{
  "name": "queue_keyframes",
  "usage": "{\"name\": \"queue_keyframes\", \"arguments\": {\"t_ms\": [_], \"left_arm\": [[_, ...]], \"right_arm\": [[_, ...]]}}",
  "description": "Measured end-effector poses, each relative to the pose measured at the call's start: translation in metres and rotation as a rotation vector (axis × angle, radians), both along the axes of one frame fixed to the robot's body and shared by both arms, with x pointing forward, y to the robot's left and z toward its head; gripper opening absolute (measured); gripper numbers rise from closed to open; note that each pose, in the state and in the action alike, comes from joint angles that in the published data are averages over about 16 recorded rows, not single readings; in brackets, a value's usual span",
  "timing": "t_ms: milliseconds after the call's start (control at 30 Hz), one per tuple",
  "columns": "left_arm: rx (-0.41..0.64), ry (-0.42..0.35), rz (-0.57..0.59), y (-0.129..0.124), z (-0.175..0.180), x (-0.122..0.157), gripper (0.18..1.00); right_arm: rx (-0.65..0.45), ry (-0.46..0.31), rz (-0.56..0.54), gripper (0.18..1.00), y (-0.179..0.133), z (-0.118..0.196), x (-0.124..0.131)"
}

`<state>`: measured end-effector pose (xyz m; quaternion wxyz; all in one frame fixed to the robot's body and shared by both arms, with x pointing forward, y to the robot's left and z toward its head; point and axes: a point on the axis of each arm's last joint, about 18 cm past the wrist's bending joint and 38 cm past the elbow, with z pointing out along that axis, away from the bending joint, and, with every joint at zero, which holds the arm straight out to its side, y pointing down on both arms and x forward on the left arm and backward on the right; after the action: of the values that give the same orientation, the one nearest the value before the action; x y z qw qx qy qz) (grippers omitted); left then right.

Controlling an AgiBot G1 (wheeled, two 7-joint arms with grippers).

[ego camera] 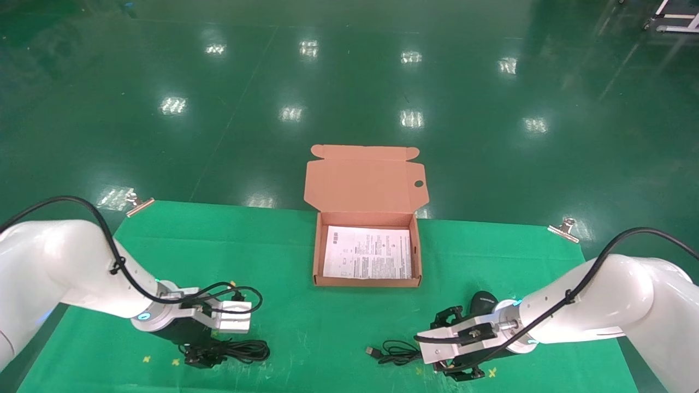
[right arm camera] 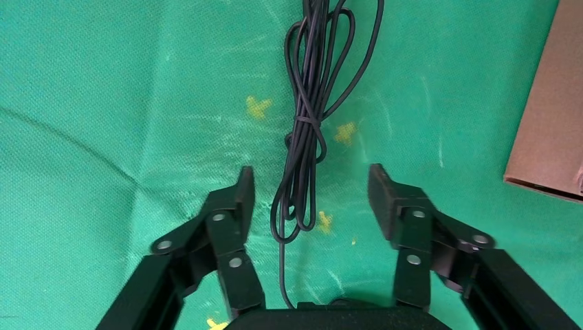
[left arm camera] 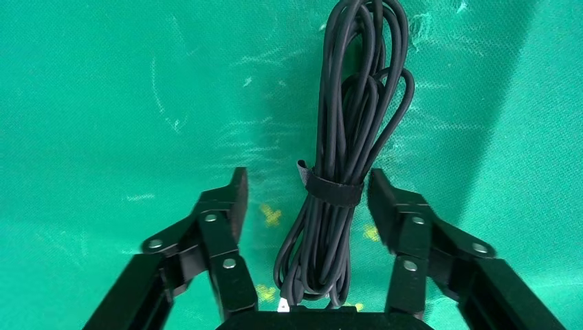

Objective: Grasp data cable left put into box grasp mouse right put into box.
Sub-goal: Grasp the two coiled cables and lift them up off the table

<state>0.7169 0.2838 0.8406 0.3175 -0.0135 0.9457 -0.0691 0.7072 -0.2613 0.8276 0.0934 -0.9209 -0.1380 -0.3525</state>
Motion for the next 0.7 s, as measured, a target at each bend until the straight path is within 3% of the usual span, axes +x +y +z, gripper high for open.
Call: {"name": "queue_keyframes", "arguments": {"t_ms": [467, 700], "left_arm": [[-0.002, 0.000, -0.002, -0.0007, 0.0009, -0.0003, 0.427], [-0.003, -0.003, -0.005, 0.0001, 0.0033, -0.0007, 0.318]], "right_arm": [[-0.002, 0.000, 0.002, 0.422, 0.0001, 0.0003, -0.0005], [-0.002, -0.001, 0.001, 0.305, -0.0005, 0.0010, -0.0005]]}}
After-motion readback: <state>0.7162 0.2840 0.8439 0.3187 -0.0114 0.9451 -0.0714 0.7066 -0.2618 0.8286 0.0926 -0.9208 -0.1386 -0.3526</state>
